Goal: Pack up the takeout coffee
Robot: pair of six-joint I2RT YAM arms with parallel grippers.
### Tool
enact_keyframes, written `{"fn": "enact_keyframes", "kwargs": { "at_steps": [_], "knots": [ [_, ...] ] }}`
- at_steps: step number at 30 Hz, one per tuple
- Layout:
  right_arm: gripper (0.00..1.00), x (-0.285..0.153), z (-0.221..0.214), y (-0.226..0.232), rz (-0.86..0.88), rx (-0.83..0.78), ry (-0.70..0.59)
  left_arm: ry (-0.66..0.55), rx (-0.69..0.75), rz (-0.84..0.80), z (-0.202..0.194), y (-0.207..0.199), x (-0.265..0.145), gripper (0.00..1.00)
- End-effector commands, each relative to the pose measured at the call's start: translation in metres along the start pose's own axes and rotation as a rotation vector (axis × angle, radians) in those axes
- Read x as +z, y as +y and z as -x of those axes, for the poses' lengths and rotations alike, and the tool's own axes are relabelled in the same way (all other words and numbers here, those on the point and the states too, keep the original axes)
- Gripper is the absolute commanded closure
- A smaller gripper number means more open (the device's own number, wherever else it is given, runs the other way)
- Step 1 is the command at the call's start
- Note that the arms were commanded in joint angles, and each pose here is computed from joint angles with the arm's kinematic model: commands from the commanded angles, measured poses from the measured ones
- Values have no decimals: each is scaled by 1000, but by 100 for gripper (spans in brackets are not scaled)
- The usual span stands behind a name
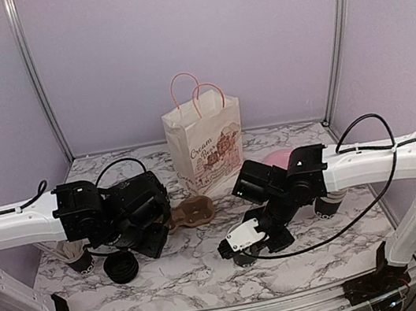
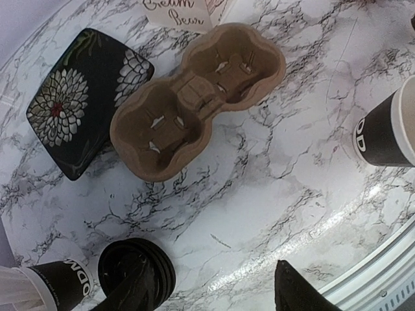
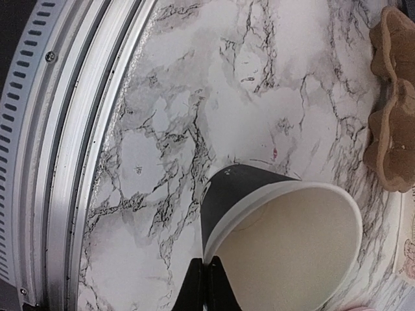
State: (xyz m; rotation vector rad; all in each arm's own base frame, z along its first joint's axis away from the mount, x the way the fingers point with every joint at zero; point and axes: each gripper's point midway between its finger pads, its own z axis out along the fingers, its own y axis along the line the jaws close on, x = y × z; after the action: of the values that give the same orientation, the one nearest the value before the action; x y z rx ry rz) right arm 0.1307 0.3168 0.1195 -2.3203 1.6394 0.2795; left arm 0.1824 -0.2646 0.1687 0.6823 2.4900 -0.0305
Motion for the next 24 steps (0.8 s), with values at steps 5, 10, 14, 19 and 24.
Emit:
{"fn": "enact_keyframes", "kwargs": {
  "at_steps": [5,10,14,19,24],
  "knots": [
    [100,6,18,-6,-43,-30,7,187,-43,61,-53,24,25,40],
    [88,-8,30,-6,-45,-49,-10,234,-72,94,-68,37,36,40],
    [63,-40,41,4,-21,-83,-95,258,-83,109,-75,43,41,44],
    [52,-83,18,-11,-13,44,-239,284,-101,90,-78,47,51,50],
    [52,-130,-24,-42,-169,242,-499,341,-112,68,-86,47,62,53]
  ]
}}
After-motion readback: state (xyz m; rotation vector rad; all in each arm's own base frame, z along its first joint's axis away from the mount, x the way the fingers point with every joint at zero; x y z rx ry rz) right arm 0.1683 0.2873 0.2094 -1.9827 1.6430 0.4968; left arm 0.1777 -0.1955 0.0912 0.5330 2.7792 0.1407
